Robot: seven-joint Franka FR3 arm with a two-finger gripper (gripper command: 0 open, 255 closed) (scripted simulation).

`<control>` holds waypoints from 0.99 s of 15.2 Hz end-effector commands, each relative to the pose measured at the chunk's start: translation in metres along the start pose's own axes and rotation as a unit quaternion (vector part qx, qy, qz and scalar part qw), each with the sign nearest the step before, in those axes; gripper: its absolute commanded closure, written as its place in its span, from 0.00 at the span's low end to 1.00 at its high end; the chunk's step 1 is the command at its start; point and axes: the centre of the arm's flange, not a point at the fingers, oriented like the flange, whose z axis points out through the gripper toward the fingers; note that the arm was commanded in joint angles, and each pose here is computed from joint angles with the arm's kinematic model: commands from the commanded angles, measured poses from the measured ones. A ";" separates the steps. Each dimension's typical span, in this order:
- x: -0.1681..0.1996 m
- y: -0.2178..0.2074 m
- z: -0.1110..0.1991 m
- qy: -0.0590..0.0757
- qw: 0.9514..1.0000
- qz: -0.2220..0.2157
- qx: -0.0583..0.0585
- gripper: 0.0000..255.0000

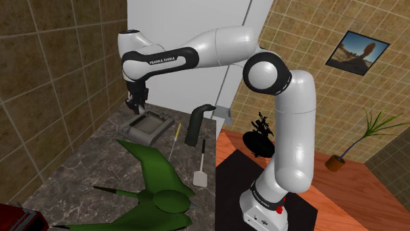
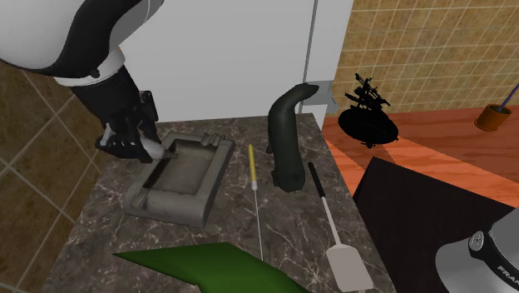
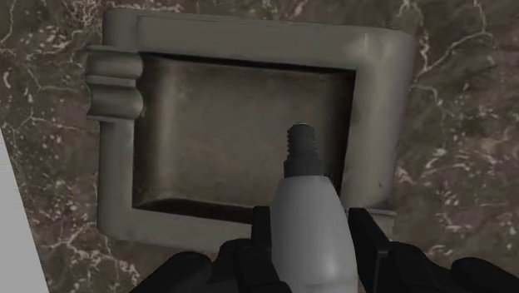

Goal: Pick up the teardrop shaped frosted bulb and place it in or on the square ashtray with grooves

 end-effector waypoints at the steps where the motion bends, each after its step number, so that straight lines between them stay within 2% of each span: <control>1: -0.016 0.024 0.004 0.000 1.000 0.000 0.000 1.00; 3: -0.034 0.049 0.007 0.000 1.000 0.000 0.000 1.00; 15: -0.029 0.043 0.070 0.000 1.000 0.000 0.000 1.00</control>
